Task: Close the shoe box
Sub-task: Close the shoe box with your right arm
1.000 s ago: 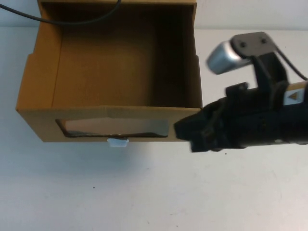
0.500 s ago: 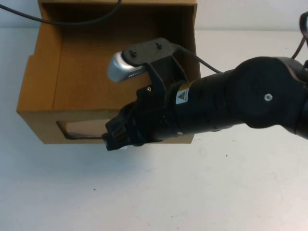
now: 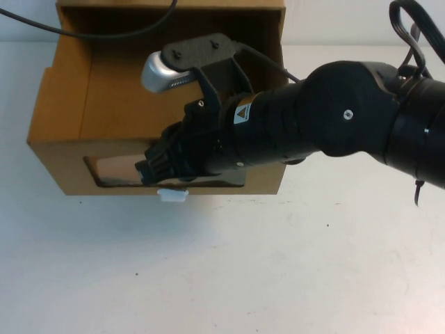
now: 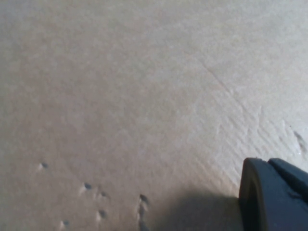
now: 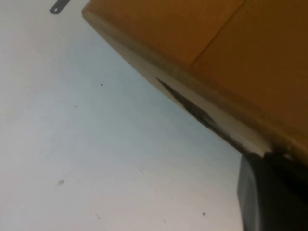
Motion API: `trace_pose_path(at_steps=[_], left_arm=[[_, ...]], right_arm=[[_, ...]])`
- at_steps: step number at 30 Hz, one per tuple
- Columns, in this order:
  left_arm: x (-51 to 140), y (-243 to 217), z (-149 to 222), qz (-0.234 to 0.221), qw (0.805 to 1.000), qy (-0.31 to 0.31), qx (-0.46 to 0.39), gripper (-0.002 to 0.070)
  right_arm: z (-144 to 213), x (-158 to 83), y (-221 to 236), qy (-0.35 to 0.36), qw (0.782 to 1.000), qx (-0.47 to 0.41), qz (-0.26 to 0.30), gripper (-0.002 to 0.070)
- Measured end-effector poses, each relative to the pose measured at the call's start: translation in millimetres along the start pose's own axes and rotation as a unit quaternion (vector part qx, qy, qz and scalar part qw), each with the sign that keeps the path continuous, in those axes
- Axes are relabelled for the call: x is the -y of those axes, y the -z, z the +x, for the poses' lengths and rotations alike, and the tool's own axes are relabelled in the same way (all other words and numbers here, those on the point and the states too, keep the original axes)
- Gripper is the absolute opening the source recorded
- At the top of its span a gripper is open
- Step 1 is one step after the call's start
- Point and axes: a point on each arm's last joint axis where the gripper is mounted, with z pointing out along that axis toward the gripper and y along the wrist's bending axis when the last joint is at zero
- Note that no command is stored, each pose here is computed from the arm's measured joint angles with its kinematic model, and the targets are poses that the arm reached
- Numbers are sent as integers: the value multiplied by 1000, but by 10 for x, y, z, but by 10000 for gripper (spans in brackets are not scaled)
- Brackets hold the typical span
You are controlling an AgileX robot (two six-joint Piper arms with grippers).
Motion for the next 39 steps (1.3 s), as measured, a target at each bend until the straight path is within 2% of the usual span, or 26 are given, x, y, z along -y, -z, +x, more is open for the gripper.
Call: trace_pose_path(at_steps=[7,24,39], left_arm=[[1,0,2,1,1000,0,-1,-5],[5,0,5,3,1000,0,-3,-5],[6,0,8,3,1000,0,-5,-5]], right_arm=[[-110,98,24,-3,1000,25,14,-11],[-414,578,-208,-25,996,62,53,-11],[-462,655,-235,-45,998,37,31,-13]])
